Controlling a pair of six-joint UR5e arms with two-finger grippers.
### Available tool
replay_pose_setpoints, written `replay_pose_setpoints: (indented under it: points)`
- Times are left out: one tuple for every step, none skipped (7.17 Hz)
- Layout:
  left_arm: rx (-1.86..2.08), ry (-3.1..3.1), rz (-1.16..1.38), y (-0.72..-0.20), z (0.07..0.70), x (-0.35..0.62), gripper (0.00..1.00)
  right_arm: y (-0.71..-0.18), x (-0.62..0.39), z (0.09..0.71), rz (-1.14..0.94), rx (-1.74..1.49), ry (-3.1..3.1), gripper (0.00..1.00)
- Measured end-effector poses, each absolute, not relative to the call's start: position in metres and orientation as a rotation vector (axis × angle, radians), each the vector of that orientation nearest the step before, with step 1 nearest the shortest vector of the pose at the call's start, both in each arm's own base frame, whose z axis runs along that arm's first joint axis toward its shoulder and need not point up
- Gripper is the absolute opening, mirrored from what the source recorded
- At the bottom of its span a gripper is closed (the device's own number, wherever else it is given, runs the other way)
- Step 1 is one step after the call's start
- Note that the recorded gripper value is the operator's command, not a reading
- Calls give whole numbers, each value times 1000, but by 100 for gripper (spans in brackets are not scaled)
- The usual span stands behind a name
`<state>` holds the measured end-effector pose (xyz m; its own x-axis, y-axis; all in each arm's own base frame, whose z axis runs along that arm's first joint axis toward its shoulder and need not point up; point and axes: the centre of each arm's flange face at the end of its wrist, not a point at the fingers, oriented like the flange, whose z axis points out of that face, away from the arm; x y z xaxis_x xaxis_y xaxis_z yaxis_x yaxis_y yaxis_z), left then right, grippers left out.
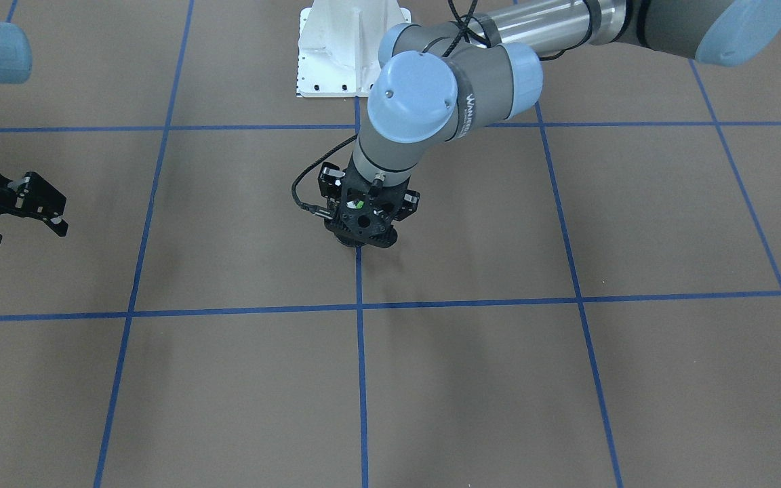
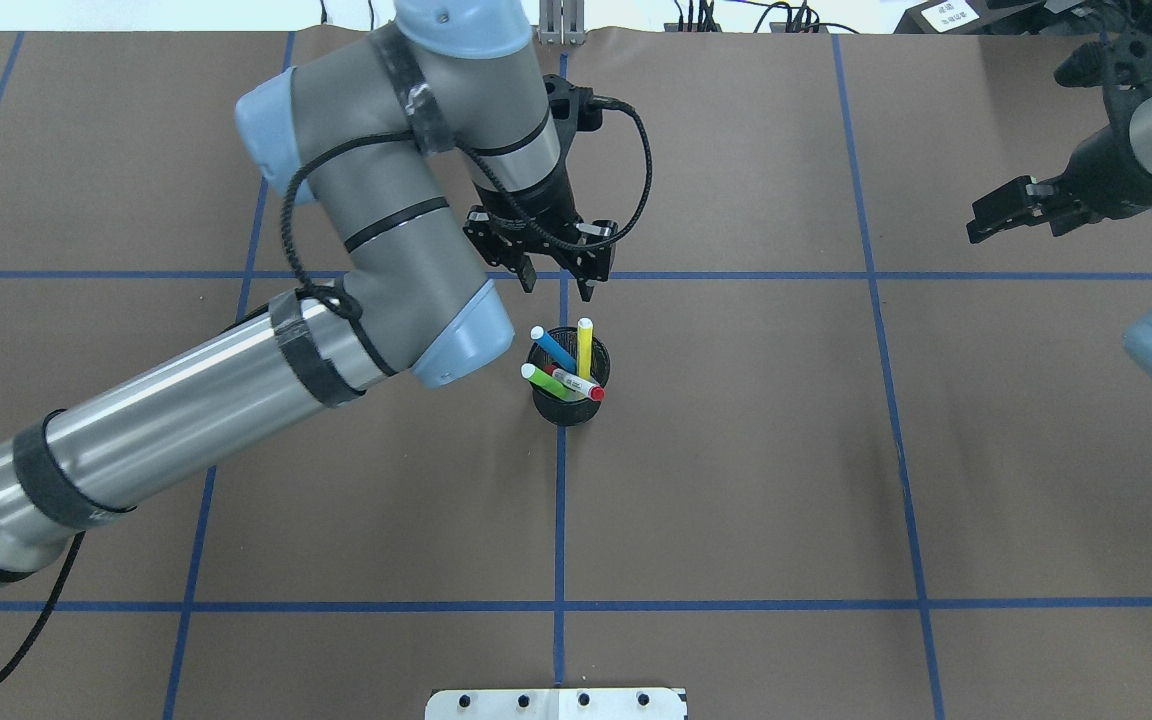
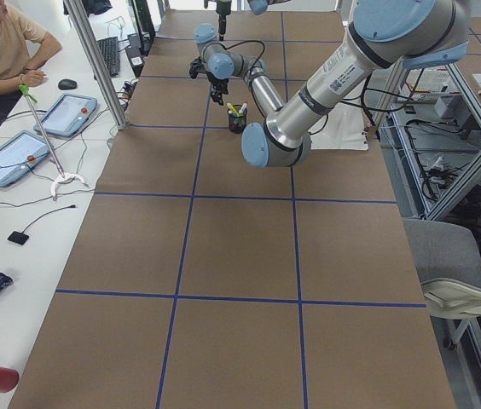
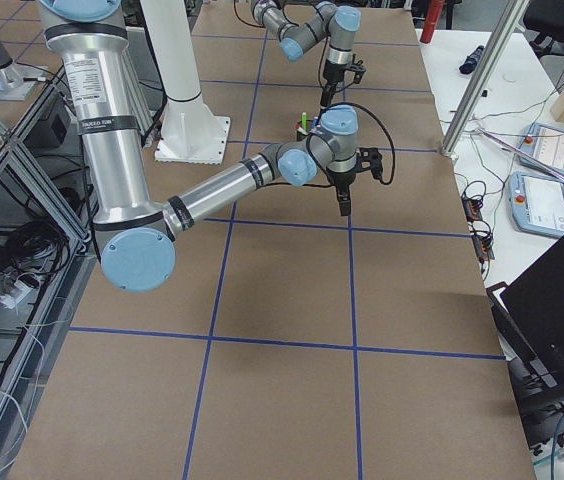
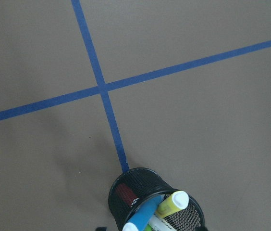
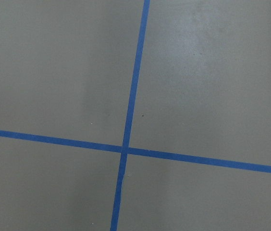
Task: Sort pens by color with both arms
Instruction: 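Lower the left gripper onto the blue marker in the cup and grasp it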
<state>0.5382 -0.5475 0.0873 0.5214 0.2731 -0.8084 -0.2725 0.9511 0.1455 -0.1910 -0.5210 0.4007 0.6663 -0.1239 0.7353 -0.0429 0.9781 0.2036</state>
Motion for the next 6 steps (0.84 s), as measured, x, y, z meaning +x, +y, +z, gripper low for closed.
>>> replay_pose_setpoints:
  points:
    - [-27, 925, 353, -560, 82, 551, 60, -521, -192, 401, -47, 211, -841, 100]
    - [-48, 886, 390, -566, 86, 558, 57, -521, -193, 403, -47, 210, -837, 100]
    - [-58, 850, 447, -570, 91, 558, 57, -520, -194, 404, -47, 211, -831, 100]
    - [-62, 822, 504, -572, 92, 555, 57, -520, -196, 404, -48, 210, -828, 100]
    - [-66, 809, 536, -572, 92, 553, 55, -520, -197, 405, -49, 211, -826, 100]
    - [-71, 802, 549, -571, 94, 553, 53, -520, -197, 406, -47, 213, -822, 100]
